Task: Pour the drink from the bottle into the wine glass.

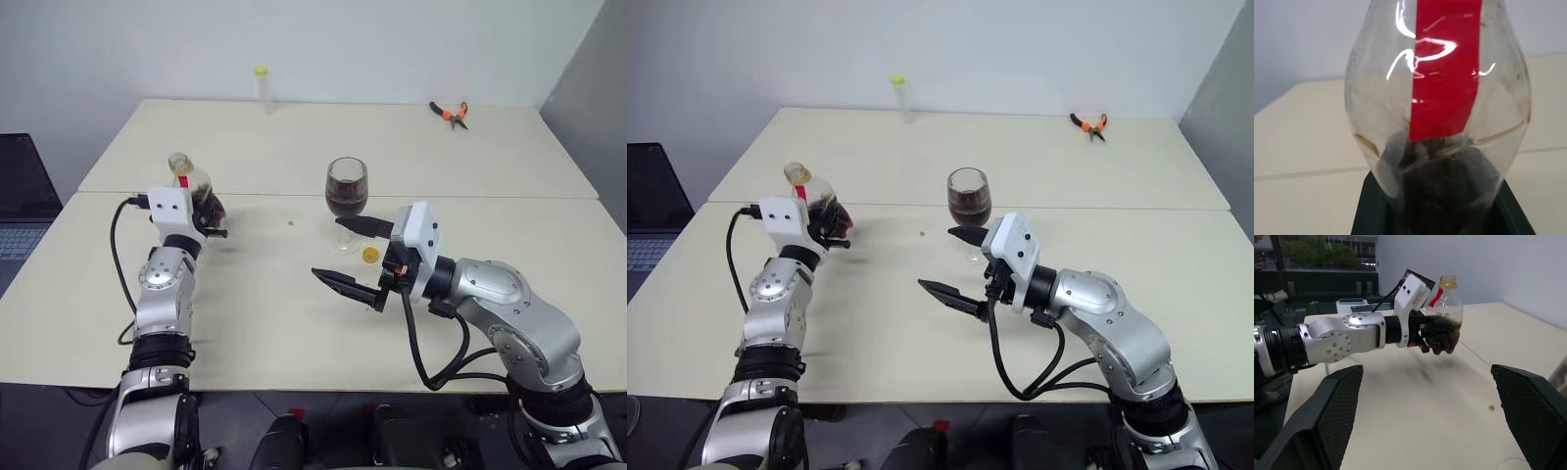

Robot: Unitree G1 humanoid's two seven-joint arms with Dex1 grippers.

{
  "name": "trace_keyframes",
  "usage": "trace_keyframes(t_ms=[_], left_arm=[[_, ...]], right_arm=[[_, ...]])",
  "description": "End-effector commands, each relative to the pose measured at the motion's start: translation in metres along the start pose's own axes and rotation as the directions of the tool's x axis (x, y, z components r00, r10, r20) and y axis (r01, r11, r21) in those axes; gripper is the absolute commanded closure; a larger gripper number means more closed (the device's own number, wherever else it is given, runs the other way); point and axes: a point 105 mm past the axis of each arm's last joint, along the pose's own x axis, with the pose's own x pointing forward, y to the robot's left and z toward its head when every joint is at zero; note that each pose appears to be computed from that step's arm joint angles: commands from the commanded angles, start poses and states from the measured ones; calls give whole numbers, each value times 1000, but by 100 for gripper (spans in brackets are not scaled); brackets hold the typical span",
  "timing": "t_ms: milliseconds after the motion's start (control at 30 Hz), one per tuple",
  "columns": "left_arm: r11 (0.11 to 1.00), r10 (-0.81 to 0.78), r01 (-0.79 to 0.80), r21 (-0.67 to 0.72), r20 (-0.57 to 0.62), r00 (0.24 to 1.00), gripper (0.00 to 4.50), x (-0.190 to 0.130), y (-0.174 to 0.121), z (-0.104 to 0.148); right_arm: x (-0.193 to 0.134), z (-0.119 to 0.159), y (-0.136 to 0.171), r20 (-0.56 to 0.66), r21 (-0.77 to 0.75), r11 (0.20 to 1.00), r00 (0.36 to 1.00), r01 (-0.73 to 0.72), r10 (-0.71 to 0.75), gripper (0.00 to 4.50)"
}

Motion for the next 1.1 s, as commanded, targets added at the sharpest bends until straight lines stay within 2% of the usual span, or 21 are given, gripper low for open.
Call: trace_keyframes(t_ms=[33,367,500,733,833,933,1067,1100], left_arm=[[999,38,-37,-22,56,998,376,0,7,17],[996,40,-42,-81,-30,999,376,0,10,-11],[997,15,-19,-73,-59,998,244,-2,11,-21],[995,-62,60,-74,-35,997,16,-9,1,-19],[995,-77,75,-67,-19,997,4,-14,-1,-14],[996,-91,92,-14,37,995,4,-32,2,9],[997,-77,77,27,11,997,4,-60,0,21],[997,-56,57,49,-16,998,4,-68,0,19]], right_arm=[[4,8,5,24,-24,998,998,-49,50,0],[12,3,7,3,-26,996,996,-85,85,0],[13,3,7,5,-24,996,996,-87,87,0],[12,1,8,2,-16,997,997,-79,79,0],[11,0,8,1,-14,997,997,-78,78,0],[4,-1,7,2,1,999,999,-49,49,0],[-10,-7,-3,7,22,998,998,65,-65,0],[-16,-13,-11,6,25,990,991,137,-137,0]])
